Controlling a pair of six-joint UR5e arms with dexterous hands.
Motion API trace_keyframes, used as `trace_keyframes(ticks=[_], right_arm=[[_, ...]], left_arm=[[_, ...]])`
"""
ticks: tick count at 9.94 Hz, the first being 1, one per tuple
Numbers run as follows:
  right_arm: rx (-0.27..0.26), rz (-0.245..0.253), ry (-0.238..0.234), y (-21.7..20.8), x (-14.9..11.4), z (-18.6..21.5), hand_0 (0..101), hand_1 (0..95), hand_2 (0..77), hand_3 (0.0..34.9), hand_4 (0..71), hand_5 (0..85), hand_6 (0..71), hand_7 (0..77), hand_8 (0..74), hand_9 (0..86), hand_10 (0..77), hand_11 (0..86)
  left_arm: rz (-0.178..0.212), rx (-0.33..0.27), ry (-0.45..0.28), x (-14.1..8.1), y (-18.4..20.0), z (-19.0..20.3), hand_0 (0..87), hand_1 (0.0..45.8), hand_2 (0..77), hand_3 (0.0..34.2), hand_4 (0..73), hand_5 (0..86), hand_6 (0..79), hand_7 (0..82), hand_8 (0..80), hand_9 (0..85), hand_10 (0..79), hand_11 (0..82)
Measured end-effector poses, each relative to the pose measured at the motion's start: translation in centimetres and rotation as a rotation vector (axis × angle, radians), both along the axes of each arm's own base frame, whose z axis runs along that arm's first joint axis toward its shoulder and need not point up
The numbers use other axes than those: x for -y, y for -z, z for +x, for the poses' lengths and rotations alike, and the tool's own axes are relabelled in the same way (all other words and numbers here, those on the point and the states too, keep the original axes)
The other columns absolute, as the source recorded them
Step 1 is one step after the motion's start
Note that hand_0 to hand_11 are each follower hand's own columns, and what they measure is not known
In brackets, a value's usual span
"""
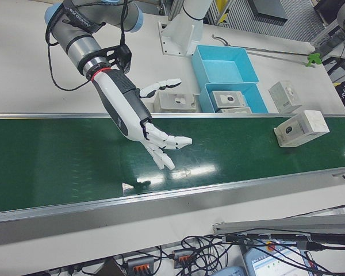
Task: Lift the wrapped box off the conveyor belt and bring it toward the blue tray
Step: 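Move the right hand along the belt toward the approaching wrapped box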
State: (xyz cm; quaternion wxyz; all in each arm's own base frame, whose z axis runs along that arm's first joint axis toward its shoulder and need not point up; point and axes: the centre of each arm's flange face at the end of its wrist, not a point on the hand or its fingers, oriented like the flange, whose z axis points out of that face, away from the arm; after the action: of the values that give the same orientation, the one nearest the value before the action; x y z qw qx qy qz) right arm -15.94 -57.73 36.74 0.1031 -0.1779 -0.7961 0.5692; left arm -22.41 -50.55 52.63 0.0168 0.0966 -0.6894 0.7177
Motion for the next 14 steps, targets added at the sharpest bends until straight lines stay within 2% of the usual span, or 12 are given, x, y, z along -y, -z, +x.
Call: trace_keyframes(ticks=[7, 8, 9, 10, 12, 14], right_arm=[[0.002, -0.002, 0.002, 0.0, 0.0, 0.0, 49, 14.2, 12.5, 2.0, 20.2, 17.5, 10.9, 26.7, 2.7, 7.1, 1.6, 2.7], [0.001, -0.001, 0.002, 0.0, 0.0, -0.1, 50, 19.6, 16.4, 2.2, 20.2, 17.5, 10.9, 26.7, 3.3, 7.1, 1.6, 2.7], [0.000, 0.000, 0.003, 0.0, 0.0, -0.2, 50, 19.6, 16.4, 2.2, 20.2, 17.5, 10.9, 26.7, 3.3, 7.1, 1.6, 2.7], [-0.001, 0.000, 0.003, 0.0, -0.1, -0.3, 51, 17.5, 19.6, 2.1, 20.2, 17.5, 10.9, 26.7, 3.3, 7.1, 1.6, 4.4], [-0.001, 0.000, 0.005, 0.0, -0.1, -0.5, 51, 19.1, 19.1, 2.1, 20.2, 17.5, 10.9, 26.7, 0.5, 7.1, 1.1, 4.4], [-0.006, 0.001, 0.014, 0.0, -0.3, -1.4, 52, 20.2, 20.2, 2.0, 20.7, 17.5, 10.9, 26.7, 3.3, 8.2, 1.6, 4.4]], left_arm=[[0.000, 0.000, 0.000, 0.0, 0.0, 0.0, 0.0, 0.0, 0.5, 0.0, 0.0, 1.1, 0.0, 0.5, 0.5, 0.0, 0.5, 0.5], [0.000, 0.000, 0.000, 0.0, 0.0, 0.0, 0.0, 0.0, 0.5, 0.0, 0.0, 1.1, 0.0, 0.5, 0.5, 0.0, 0.5, 0.5], [0.000, 0.000, 0.000, 0.0, 0.0, 0.0, 0.0, 0.0, 1.1, 0.0, 0.0, 1.1, 0.0, 0.5, 0.5, 0.0, 0.5, 0.0], [0.000, 0.000, 0.000, 0.0, 0.0, 0.0, 0.0, 0.0, 1.1, 0.0, 0.0, 1.1, 0.0, 0.5, 0.5, 0.0, 0.5, 0.0], [0.000, 0.000, 0.000, 0.0, 0.0, 0.0, 0.0, 0.0, 1.1, 0.0, 0.0, 1.1, 0.0, 0.5, 0.5, 0.0, 0.0, 0.5], [0.000, 0.000, 0.000, 0.0, 0.0, 0.0, 0.0, 0.0, 0.5, 0.0, 0.0, 1.1, 0.0, 0.5, 0.5, 0.0, 0.0, 0.0]])
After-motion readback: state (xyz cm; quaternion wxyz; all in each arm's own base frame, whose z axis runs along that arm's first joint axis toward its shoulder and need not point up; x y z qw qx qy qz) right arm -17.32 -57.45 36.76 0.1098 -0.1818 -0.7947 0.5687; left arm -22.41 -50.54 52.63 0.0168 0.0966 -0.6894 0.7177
